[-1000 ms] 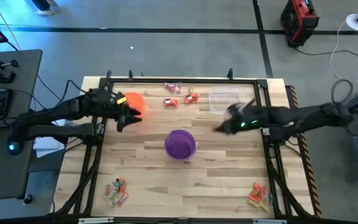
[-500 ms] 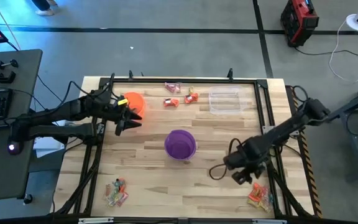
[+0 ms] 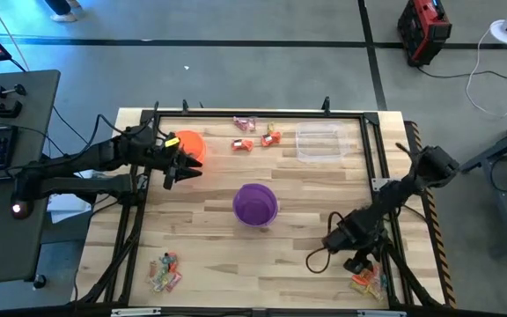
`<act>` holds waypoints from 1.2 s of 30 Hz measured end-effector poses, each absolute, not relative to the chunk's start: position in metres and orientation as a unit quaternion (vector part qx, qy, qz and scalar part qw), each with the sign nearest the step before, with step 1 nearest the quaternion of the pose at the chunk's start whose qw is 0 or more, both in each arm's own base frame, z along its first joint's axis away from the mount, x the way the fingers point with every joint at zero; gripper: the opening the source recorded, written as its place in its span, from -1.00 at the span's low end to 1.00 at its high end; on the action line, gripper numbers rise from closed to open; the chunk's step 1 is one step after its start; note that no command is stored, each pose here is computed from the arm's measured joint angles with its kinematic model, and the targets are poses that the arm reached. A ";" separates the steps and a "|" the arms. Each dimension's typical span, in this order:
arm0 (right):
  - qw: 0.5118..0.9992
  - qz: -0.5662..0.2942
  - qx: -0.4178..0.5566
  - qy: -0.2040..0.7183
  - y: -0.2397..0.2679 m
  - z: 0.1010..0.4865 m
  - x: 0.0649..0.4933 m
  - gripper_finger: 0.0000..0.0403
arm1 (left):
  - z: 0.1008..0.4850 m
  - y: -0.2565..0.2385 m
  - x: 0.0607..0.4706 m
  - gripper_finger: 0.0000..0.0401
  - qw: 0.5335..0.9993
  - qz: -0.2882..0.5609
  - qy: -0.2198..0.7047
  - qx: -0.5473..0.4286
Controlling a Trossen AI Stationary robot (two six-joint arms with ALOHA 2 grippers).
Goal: Sort candy by brand, put in halloween buckets
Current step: Put the orange gummy into the orange bucket
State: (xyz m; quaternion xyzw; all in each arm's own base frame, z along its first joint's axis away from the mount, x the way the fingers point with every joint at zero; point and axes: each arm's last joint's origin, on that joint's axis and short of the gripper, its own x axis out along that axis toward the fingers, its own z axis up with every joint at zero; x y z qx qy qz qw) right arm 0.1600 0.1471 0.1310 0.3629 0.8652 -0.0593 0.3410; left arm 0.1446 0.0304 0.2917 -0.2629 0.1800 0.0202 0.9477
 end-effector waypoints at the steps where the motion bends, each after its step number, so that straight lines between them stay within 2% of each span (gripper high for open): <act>1: 0.341 -0.058 0.360 0.867 0.149 0.129 0.160 -0.09 | 0.292 0.031 0.145 -0.06 0.948 0.021 0.177 -0.262; 8: 0.352 -0.035 0.353 0.866 0.166 0.108 0.165 -0.09 | 0.292 0.031 0.145 -0.06 0.944 0.024 0.177 -0.277; 16: 0.328 -0.060 0.339 0.880 0.170 0.093 0.162 -0.13 | 0.292 0.032 0.145 -0.06 0.942 0.049 0.172 -0.283; 19: 0.327 -0.061 0.336 0.881 0.170 0.093 0.161 -0.29 | 0.292 0.032 0.145 -0.06 0.942 0.051 0.172 -0.283; 25: 0.325 -0.051 0.320 0.888 0.173 0.101 0.162 -0.92 | 0.292 0.032 0.145 -0.06 0.943 0.051 0.173 -0.279; 30: 0.326 -0.004 0.320 0.890 0.178 0.125 0.174 -0.89 | 0.292 0.033 0.145 -0.06 0.944 0.052 0.169 -0.277; 36: 0.353 0.023 0.301 0.886 0.177 0.151 0.188 -0.99 | 0.294 0.033 0.146 -0.06 0.952 0.052 0.159 -0.256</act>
